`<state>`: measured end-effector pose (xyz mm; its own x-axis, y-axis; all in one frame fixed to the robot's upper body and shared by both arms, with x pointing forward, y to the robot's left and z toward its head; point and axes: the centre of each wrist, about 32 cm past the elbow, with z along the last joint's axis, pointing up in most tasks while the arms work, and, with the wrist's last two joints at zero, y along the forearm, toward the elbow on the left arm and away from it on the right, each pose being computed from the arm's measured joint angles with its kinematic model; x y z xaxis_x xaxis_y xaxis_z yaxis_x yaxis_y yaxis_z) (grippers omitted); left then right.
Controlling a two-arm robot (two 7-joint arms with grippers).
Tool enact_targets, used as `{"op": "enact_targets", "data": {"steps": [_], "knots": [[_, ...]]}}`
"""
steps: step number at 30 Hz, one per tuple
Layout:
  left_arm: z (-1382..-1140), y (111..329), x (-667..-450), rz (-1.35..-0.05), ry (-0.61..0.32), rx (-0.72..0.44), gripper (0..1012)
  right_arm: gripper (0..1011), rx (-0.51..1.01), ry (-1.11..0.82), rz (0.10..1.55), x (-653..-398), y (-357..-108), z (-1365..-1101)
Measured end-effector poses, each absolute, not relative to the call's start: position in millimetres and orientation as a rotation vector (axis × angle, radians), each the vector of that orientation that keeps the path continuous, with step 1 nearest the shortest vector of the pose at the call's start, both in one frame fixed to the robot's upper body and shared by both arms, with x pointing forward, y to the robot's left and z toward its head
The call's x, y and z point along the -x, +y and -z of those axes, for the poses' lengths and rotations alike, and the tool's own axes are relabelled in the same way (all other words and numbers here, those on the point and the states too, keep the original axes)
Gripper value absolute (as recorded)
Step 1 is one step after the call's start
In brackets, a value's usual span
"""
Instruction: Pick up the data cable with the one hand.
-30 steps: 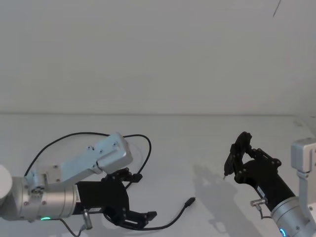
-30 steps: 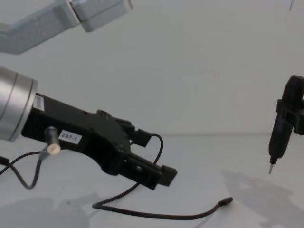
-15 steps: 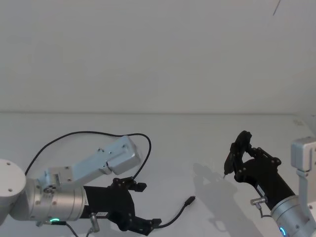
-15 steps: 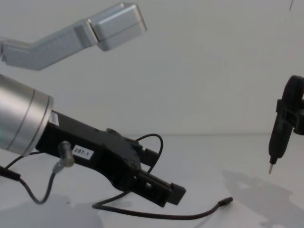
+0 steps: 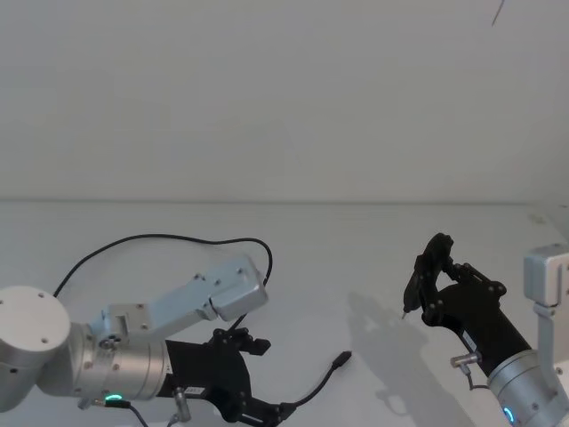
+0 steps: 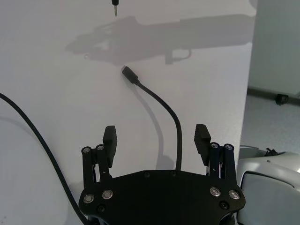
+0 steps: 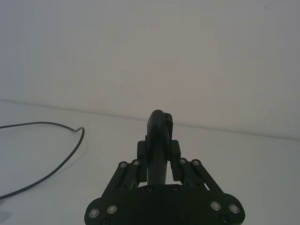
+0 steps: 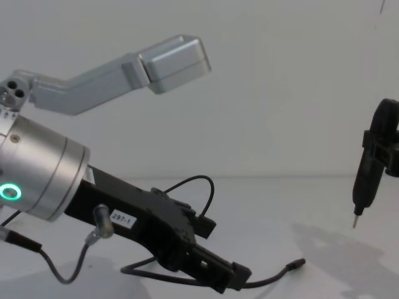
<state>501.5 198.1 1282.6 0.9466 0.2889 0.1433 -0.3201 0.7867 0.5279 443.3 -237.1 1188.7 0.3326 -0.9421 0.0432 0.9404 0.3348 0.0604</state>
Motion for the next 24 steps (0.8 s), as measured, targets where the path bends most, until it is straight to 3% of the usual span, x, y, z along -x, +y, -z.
{"op": "enact_targets", "data": {"steps": [17,24], "knots": [[-1276.6,185.4,-507.2,-0.340,-0.063,-0.642,1001,279,-0.026,-0.075,1.229,-443.3,-237.1,-1188.7],[-1275.5,182.9,-508.0,-0.342,-0.064,-0.655,865,279,-0.026,-0.075,1.229,-443.3,-237.1,-1188.7]]}}
